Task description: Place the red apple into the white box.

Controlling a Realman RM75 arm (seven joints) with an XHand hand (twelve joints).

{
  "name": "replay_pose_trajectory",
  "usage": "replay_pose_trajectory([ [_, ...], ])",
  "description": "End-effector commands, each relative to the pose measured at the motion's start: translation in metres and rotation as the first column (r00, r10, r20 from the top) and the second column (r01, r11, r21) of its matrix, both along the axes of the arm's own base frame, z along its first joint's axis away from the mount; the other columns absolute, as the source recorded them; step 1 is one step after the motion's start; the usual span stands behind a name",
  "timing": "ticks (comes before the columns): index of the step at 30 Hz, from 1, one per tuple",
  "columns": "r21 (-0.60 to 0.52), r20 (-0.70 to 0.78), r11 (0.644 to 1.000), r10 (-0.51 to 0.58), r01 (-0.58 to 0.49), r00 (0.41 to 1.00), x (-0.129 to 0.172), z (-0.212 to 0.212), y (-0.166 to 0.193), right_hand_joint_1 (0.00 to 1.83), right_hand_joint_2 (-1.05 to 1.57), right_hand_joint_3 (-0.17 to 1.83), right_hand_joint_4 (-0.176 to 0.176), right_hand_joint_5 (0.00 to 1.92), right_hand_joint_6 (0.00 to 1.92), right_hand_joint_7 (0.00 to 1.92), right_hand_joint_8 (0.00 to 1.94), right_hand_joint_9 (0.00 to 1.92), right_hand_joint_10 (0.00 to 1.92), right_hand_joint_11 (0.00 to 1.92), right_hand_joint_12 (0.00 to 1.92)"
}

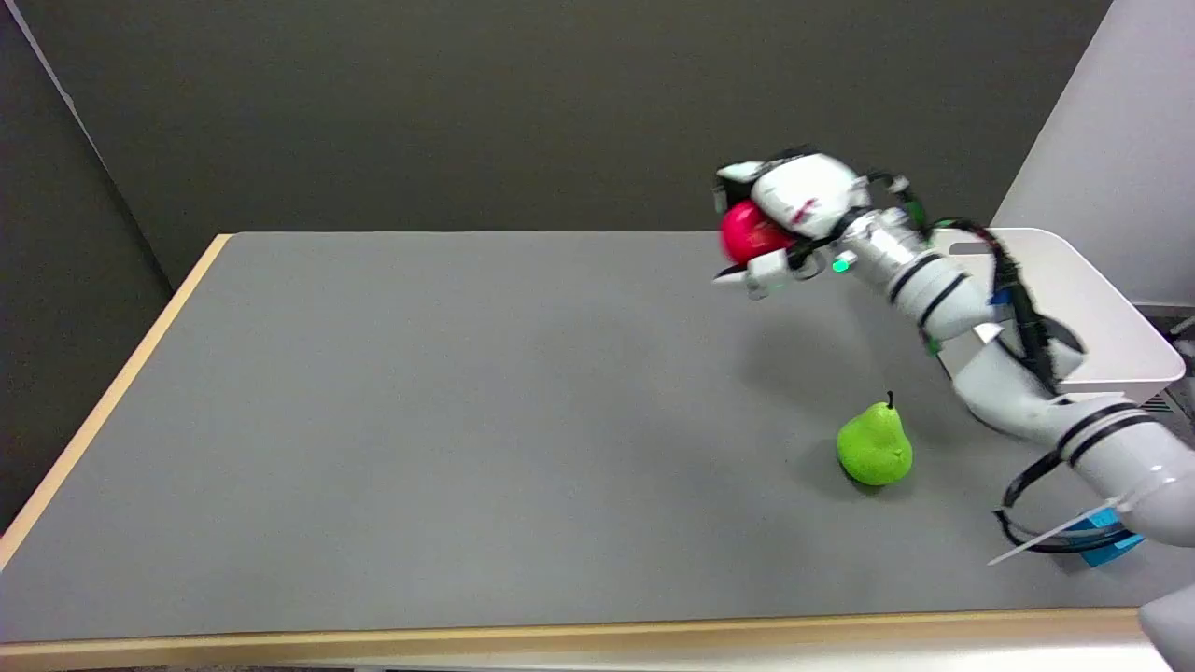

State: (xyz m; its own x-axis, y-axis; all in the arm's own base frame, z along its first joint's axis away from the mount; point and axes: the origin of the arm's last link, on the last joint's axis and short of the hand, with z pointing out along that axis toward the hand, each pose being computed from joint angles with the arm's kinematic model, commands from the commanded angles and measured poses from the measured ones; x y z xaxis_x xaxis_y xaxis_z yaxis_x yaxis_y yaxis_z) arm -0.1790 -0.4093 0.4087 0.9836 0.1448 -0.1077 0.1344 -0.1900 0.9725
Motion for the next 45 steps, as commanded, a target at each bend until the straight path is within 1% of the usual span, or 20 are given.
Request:
replay_pose_trajectory([
  [1, -0.678, -0.032, 0.728, -0.174, 0.106, 0.984, 0.034, 0.208, 0.073, 1.31, 1.05, 0.50, -0.074, 0.58, 1.62, 0.66, 1.51, 0.76, 1.68, 0.68, 1.60],
  [3, -0.722, 0.003, 0.679, -0.191, 0.134, 0.982, 0.030, 0.224, 0.084, 1.30, 1.05, 0.50, -0.073, 0.57, 1.63, 0.65, 1.53, 0.75, 1.69, 0.67, 1.60],
  [4, -0.749, 0.027, 0.644, -0.201, 0.152, 0.979, 0.027, 0.233, 0.092, 1.30, 1.06, 0.51, -0.071, 0.56, 1.65, 0.63, 1.55, 0.74, 1.71, 0.65, 1.60],
  [6, -0.779, 0.060, 0.603, -0.202, 0.172, 0.978, 0.023, 0.244, 0.103, 1.30, 1.06, 0.53, -0.066, 0.55, 1.66, 0.61, 1.58, 0.74, 1.73, 0.62, 1.66],
  [9, -0.810, 0.088, 0.558, -0.190, 0.181, 0.978, 0.022, 0.257, 0.118, 1.27, 1.18, 0.34, -0.063, 0.50, 1.67, 0.54, 1.62, 0.68, 1.77, 0.66, 1.60],
  [11, -0.816, 0.094, 0.547, -0.190, 0.185, 0.977, 0.020, 0.259, 0.123, 1.27, 1.20, 0.33, -0.063, 0.48, 1.69, 0.52, 1.64, 0.67, 1.80, 0.62, 1.64],
  [13, -0.816, 0.097, 0.546, -0.192, 0.188, 0.977, 0.019, 0.259, 0.124, 1.25, 1.19, 0.38, -0.062, 0.47, 1.72, 0.50, 1.69, 0.65, 1.84, 0.52, 1.77],
  [18, -0.806, 0.093, 0.559, -0.206, 0.195, 0.974, 0.014, 0.256, 0.122, 1.25, 1.20, 0.36, -0.062, 0.46, 1.73, 0.48, 1.70, 0.64, 1.86, 0.51, 1.78],
  [26, -0.756, 0.068, 0.616, -0.264, 0.222, 0.962, -0.004, 0.237, 0.108, 1.25, 1.21, 0.36, -0.061, 0.46, 1.74, 0.48, 1.70, 0.64, 1.86, 0.51, 1.78],
  [31, -0.750, 0.080, 0.618, -0.269, 0.236, 0.960, -0.012, 0.235, 0.108, 1.25, 1.20, 0.37, -0.061, 0.46, 1.73, 0.48, 1.70, 0.64, 1.86, 0.51, 1.78],
  [34, -0.744, 0.116, 0.619, -0.253, 0.253, 0.961, -0.016, 0.234, 0.109, 1.25, 1.20, 0.36, -0.062, 0.46, 1.73, 0.48, 1.70, 0.64, 1.86, 0.51, 1.77],
  [35, -0.742, 0.141, 0.617, -0.241, 0.264, 0.960, -0.018, 0.234, 0.109, 1.18, 1.24, 0.32, -0.039, 0.46, 1.76, 0.48, 1.72, 0.59, 1.82, 0.44, 1.79],
  [36, -0.743, 0.153, 0.613, -0.236, 0.269, 0.960, -0.019, 0.234, 0.110, 1.07, 1.30, 0.24, 0.001, 0.45, 1.80, 0.47, 1.75, 0.49, 1.77, 0.30, 1.82],
  [37, -0.742, 0.180, 0.609, -0.221, 0.279, 0.959, -0.021, 0.235, 0.111, 0.95, 1.25, 0.35, 0.034, 0.39, 1.60, 0.40, 1.50, 0.38, 1.55, 0.16, 1.77],
  [38, -0.739, 0.207, 0.609, -0.200, 0.287, 0.958, -0.021, 0.236, 0.112, 0.86, 0.97, 0.77, 0.042, 0.24, 1.00, 0.24, 0.77, 0.26, 1.09, 0.07, 1.57],
  [39, -0.736, 0.230, 0.609, -0.186, 0.295, 0.955, -0.022, 0.236, 0.113, 0.73, 0.77, 1.00, 0.055, 0.13, 0.56, 0.11, 0.28, 0.15, 0.68, 0.01, 1.34],
  [41, -0.733, 0.273, 0.606, -0.154, 0.309, 0.950, -0.026, 0.238, 0.115, 0.42, 0.66, 0.94, 0.089, 0.02, 0.20, 0.00, 0.00, 0.00, 0.12, 0.00, 0.93],
  [43, -0.720, 0.311, 0.619, -0.115, 0.313, 0.943, -0.031, 0.237, 0.116, 0.30, 0.60, 0.90, 0.092, 0.00, 0.04, 0.00, 0.00, 0.00, 0.00, 0.00, 0.91],
  [45, -0.706, 0.339, 0.636, -0.085, 0.313, 0.937, -0.036, 0.235, 0.117, 0.22, 0.57, 0.87, 0.097, 0.00, 0.00, 0.00, 0.00, 0.00, 0.00, 0.00, 0.99],
])
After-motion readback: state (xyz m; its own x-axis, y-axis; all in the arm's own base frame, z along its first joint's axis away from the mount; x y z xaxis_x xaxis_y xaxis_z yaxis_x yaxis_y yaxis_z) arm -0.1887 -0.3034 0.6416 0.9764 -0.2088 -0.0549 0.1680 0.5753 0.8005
